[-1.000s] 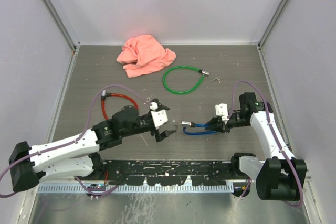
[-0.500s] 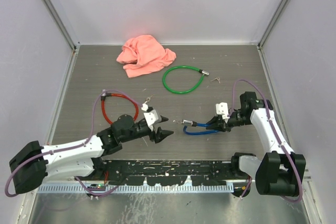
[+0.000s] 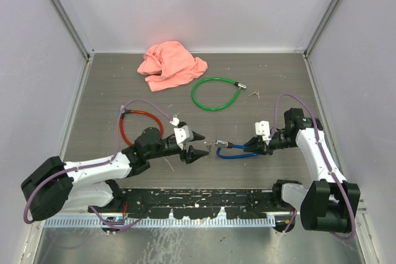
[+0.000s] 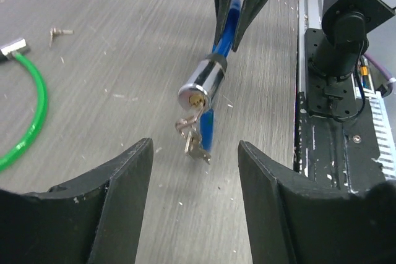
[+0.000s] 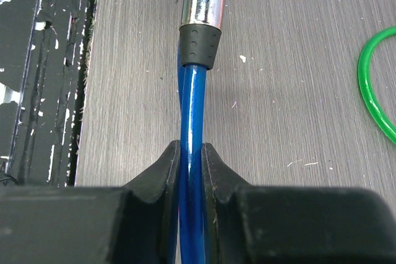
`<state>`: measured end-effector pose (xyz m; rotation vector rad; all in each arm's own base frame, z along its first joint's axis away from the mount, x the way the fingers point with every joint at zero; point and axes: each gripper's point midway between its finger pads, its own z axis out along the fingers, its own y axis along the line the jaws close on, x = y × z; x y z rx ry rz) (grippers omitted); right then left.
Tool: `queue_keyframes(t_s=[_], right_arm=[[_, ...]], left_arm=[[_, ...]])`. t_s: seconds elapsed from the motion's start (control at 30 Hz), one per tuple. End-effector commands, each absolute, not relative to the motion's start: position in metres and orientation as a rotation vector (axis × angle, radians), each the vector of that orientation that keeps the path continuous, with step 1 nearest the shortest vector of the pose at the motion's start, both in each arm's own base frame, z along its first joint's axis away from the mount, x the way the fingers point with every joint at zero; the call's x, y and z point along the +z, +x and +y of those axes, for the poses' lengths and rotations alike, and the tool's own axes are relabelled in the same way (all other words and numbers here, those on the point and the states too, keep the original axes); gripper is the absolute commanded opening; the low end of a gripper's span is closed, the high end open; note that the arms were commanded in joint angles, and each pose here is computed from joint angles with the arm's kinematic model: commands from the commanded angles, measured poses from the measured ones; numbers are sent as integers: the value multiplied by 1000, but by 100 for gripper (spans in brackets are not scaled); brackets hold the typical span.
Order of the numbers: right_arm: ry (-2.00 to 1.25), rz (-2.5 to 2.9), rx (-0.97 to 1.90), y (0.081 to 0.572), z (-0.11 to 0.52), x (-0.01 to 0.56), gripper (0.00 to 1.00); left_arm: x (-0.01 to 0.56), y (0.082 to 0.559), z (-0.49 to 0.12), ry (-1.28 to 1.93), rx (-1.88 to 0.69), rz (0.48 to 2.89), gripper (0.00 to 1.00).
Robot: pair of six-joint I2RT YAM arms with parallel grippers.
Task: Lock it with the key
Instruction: Lock the lock.
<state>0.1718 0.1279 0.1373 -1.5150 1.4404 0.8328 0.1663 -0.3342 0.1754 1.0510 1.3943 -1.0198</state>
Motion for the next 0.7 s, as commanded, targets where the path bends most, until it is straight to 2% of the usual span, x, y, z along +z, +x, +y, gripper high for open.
queue_keyframes(t_s=[0.0, 0.13, 0.4, 0.67], right_arm=[[-1568, 1481, 788, 173, 118, 126, 1], [-1566, 1479, 792, 172, 119, 126, 1], [-1565, 1478, 793, 172, 119, 126, 1], [-1566, 1476, 796, 171, 119, 126, 1]], left_arm=[[218, 169, -347, 1138, -972, 1162, 58], [219, 173, -350, 1156, -943, 1144, 57], [215, 174, -360, 1174, -979, 1153, 43], [211, 175, -368, 1165, -1019, 1170, 36]])
